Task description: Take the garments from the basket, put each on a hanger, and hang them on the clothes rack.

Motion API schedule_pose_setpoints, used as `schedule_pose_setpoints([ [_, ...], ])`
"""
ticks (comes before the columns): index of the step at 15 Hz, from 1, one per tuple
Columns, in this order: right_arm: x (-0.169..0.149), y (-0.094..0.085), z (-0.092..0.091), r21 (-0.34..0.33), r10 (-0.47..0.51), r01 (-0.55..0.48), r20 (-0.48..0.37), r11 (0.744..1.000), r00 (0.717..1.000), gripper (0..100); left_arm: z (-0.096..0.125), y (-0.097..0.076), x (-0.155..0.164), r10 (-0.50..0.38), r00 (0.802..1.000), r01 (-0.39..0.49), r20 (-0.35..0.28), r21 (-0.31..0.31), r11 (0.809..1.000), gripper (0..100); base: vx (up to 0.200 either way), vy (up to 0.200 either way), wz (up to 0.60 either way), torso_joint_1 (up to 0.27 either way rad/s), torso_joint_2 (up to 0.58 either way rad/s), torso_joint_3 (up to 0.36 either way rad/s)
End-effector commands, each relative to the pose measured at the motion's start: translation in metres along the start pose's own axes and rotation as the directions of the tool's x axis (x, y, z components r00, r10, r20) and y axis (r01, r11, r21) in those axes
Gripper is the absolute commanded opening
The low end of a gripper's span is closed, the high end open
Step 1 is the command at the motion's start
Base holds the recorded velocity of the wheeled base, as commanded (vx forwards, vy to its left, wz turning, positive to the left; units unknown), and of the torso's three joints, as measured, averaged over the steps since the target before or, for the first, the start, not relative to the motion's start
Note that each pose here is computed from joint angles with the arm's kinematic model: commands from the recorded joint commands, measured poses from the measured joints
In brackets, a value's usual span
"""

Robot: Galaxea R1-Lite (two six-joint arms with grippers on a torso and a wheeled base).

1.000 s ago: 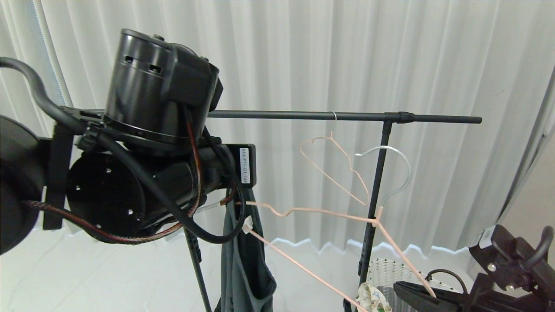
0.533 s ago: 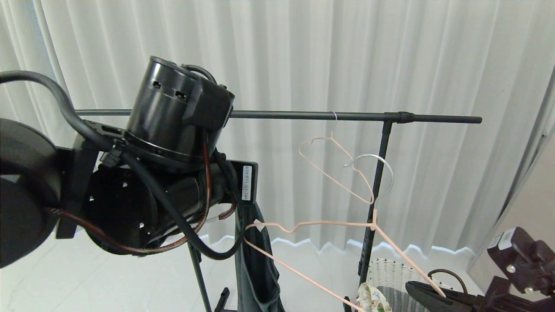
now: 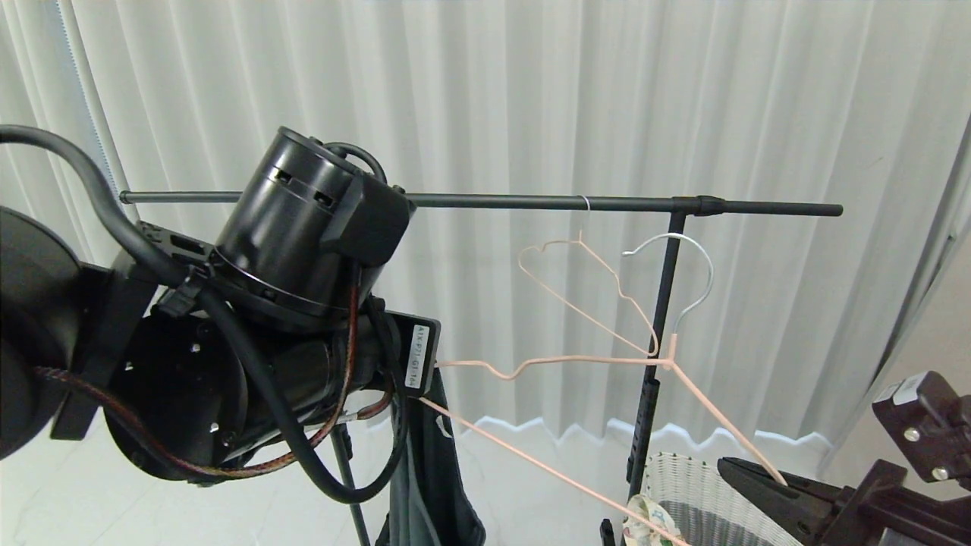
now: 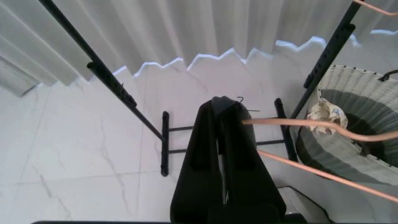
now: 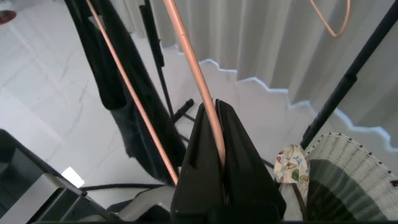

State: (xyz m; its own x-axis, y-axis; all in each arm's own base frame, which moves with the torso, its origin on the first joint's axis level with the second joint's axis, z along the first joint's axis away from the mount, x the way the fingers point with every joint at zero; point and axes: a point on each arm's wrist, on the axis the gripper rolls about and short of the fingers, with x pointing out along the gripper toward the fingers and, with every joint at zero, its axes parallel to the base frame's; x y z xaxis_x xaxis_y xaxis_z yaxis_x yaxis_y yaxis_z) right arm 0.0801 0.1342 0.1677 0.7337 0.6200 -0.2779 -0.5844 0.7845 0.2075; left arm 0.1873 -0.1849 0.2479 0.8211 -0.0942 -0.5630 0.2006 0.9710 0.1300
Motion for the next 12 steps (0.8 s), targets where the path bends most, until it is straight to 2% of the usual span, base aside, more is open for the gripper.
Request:
schedule_pose_setpoints([
  [1,0.002,0.001,0.001,-0.003,0.001,-0.001,0.006,1.0,1.0,0,0.001,-0.002,0.002,0.0,1.0,0.0,-0.002,-0.003,1.0,0,0.0,0.0,0.0,0.0,0.0,0.0],
  [3,0.006,0.003,0.002,-0.012,0.006,-0.006,0.012,1.0,1.0,0,0.006,-0.005,0.004,-0.003,1.0,0.004,0.005,-0.05,0.999,0,0.0,0.0,0.0,0.0,0.0,0.0],
  [7,0.012,0.012,0.011,-0.001,0.033,-0.033,0.038,0.999,0.999,0,0.009,-0.006,0.0,-0.013,1.0,0.015,0.019,-0.063,0.998,0,0.0,0.0,0.0,0.0,0.0,0.0],
  [9,0.01,0.018,0.009,-0.011,0.072,-0.072,0.031,0.997,0.997,0,0.009,-0.006,-0.001,-0.018,1.0,0.019,0.022,-0.062,0.998,0,0.0,0.0,0.0,0.0,0.0,0.0],
  [10,0.005,0.016,0.002,-0.025,0.085,-0.085,0.014,0.996,0.996,0,0.009,-0.004,-0.004,-0.017,0.999,0.018,0.028,-0.047,0.999,0,0.0,0.0,0.0,0.0,0.0,0.0],
  [12,-0.004,0.012,0.005,-0.01,0.103,-0.102,0.042,0.995,0.994,0,0.008,0.002,-0.013,-0.022,0.999,0.022,0.039,-0.008,1.0,0,0.0,0.0,0.0,0.0,0.0,0.0],
])
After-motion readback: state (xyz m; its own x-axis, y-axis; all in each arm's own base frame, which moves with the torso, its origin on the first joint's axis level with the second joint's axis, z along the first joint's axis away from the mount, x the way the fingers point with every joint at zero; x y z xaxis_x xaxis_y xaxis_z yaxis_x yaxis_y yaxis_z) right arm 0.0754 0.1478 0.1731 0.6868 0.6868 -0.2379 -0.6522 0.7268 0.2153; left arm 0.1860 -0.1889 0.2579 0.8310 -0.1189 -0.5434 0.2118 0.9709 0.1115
